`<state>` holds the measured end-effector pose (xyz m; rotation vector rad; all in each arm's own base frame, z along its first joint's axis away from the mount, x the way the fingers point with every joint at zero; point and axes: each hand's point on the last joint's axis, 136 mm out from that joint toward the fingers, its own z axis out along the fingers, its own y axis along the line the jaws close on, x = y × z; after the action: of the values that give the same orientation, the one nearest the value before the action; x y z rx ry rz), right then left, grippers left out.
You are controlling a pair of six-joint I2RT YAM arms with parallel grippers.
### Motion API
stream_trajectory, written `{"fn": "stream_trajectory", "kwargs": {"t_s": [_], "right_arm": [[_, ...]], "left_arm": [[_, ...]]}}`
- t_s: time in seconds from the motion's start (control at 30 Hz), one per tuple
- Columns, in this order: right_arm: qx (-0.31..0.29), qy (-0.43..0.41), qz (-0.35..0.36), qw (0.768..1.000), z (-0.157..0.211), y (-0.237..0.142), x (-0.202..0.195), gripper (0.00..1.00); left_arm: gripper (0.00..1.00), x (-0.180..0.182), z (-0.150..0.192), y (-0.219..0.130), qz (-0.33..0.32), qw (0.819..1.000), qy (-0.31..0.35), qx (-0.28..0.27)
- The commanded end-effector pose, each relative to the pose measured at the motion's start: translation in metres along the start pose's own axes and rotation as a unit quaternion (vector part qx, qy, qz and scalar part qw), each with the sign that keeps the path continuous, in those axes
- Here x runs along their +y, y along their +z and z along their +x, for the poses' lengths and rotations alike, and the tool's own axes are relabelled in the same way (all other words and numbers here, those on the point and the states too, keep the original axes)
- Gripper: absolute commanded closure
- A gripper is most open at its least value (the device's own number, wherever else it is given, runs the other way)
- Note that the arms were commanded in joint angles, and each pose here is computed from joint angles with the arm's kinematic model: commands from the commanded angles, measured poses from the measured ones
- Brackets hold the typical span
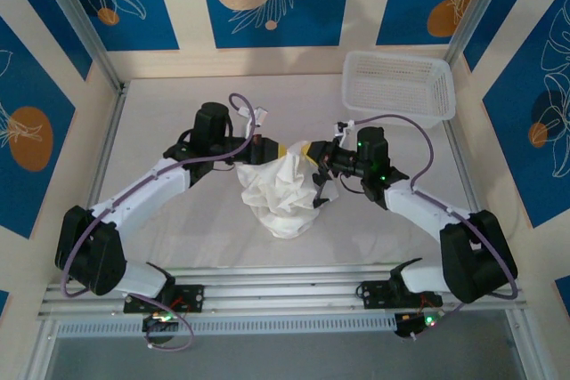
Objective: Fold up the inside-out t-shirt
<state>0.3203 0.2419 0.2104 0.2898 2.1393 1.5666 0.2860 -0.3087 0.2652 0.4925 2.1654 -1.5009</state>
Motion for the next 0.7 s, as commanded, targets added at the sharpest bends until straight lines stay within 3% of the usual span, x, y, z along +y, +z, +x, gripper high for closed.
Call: {"fn": "stream_trajectory", "kwargs": {"t_s": [0.0,0.13,0.2,0.27,0.33,0.4,0.47,0.57,0.67], "right_arm": [[0.009,0.000,-0.027,1.000,0.002,-0.013,0.027,1.00],[0.007,-0.002,-0.058,0.998,0.002,-0.035,0.064,1.00],[0.002,-0.008,-0.075,0.997,-0.001,-0.045,0.085,1.00],[0.003,-0.011,-0.086,0.996,-0.002,-0.048,0.098,1.00],[0.001,-0.010,-0.090,0.996,-0.004,-0.048,0.104,1.00],[-0.005,-0.009,-0.090,0.996,-0.008,-0.047,0.104,1.00],[-0.012,-0.009,-0.084,0.996,-0.011,-0.045,0.101,1.00],[-0.018,-0.011,-0.067,0.998,-0.013,-0.042,0.094,1.00],[-0.018,-0.012,-0.055,0.998,-0.013,-0.038,0.087,1.00]], "left_arm": [[1.00,0.011,-0.009,-0.008,-0.029,0.999,0.010,-0.014],[1.00,0.093,-0.005,-0.018,-0.173,0.984,0.035,-0.013],[1.00,0.115,-0.004,-0.012,-0.164,0.986,0.024,-0.004],[1.00,0.106,-0.009,-0.001,-0.110,0.993,0.025,-0.020],[0.84,0.097,-0.018,0.001,-0.081,0.995,0.028,-0.047],[0.66,0.096,-0.022,-0.005,-0.097,0.993,0.039,-0.061],[0.57,0.091,-0.024,-0.017,-0.122,0.988,0.056,-0.076],[0.54,0.073,-0.022,-0.042,-0.174,0.975,0.093,-0.104],[0.55,0.045,-0.012,-0.058,-0.254,0.947,0.149,-0.132]]}}
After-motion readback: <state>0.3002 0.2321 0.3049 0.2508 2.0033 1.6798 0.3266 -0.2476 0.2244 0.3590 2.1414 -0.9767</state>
